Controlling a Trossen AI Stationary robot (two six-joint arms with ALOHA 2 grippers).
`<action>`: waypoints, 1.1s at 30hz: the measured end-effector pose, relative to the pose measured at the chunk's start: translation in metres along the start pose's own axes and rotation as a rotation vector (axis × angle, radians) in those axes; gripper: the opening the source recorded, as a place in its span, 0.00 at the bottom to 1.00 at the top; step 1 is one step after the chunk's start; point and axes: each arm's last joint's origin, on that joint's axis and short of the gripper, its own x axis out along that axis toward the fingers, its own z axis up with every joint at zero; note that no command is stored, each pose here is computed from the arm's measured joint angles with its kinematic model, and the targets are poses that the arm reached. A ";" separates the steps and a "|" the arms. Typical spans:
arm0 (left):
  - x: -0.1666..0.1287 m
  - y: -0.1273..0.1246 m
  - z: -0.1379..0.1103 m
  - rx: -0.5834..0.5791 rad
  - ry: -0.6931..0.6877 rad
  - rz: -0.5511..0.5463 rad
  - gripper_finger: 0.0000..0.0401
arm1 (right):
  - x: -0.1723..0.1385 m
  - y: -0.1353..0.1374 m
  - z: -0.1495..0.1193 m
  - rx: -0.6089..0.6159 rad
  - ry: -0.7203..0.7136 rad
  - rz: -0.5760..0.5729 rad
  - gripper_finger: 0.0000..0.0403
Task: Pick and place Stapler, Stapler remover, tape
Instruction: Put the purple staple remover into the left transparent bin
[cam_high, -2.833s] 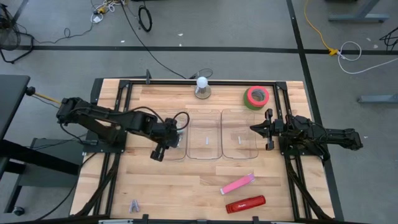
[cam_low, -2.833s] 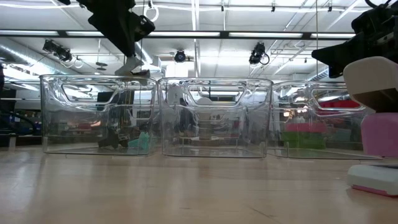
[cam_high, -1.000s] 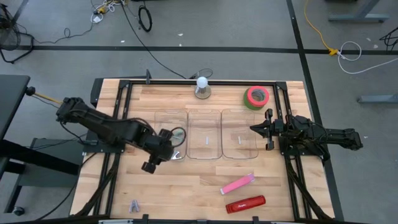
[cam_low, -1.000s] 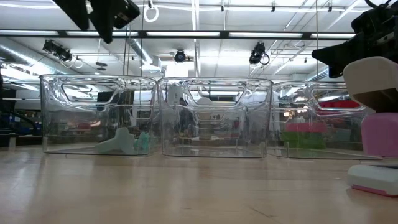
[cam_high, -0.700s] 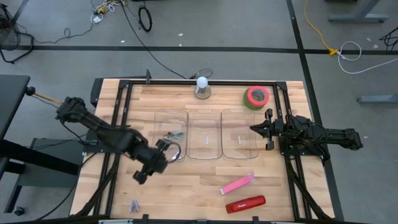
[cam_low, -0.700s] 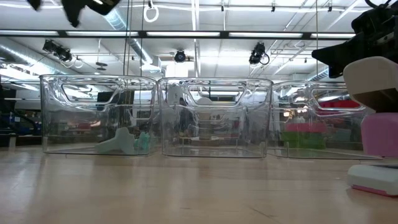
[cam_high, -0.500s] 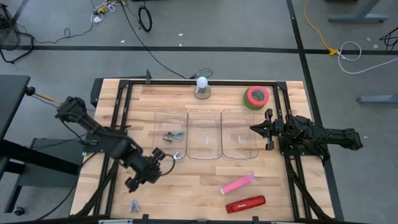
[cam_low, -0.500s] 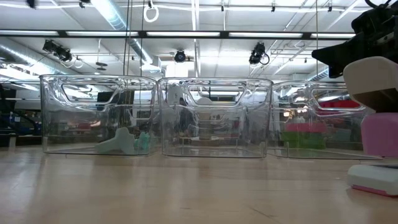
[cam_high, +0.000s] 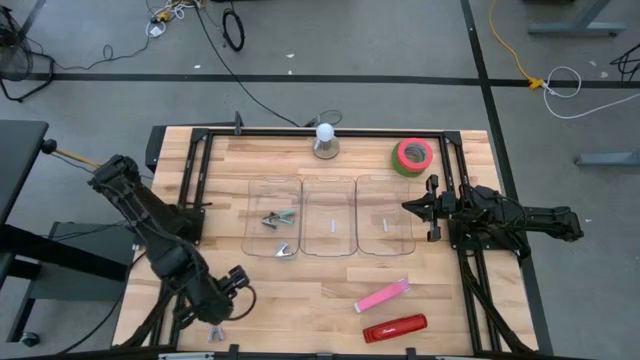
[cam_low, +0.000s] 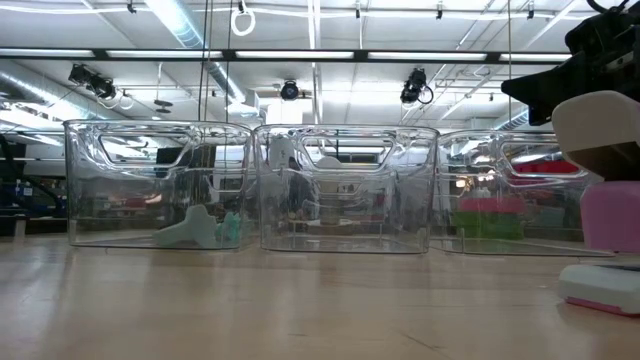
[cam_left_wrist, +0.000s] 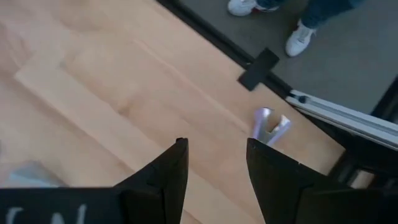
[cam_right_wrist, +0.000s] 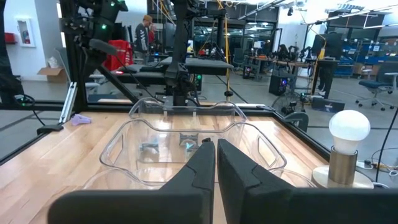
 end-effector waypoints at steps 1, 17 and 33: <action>0.000 -0.003 0.001 0.009 -0.004 -0.004 0.42 | 0.000 0.000 0.000 0.000 0.000 0.000 0.05; 0.028 -0.025 0.011 0.057 0.011 -0.053 0.42 | 0.000 0.000 0.000 0.000 0.000 0.000 0.05; 0.058 -0.048 0.020 0.153 0.014 -0.083 0.42 | 0.000 0.000 0.000 0.000 0.000 0.000 0.05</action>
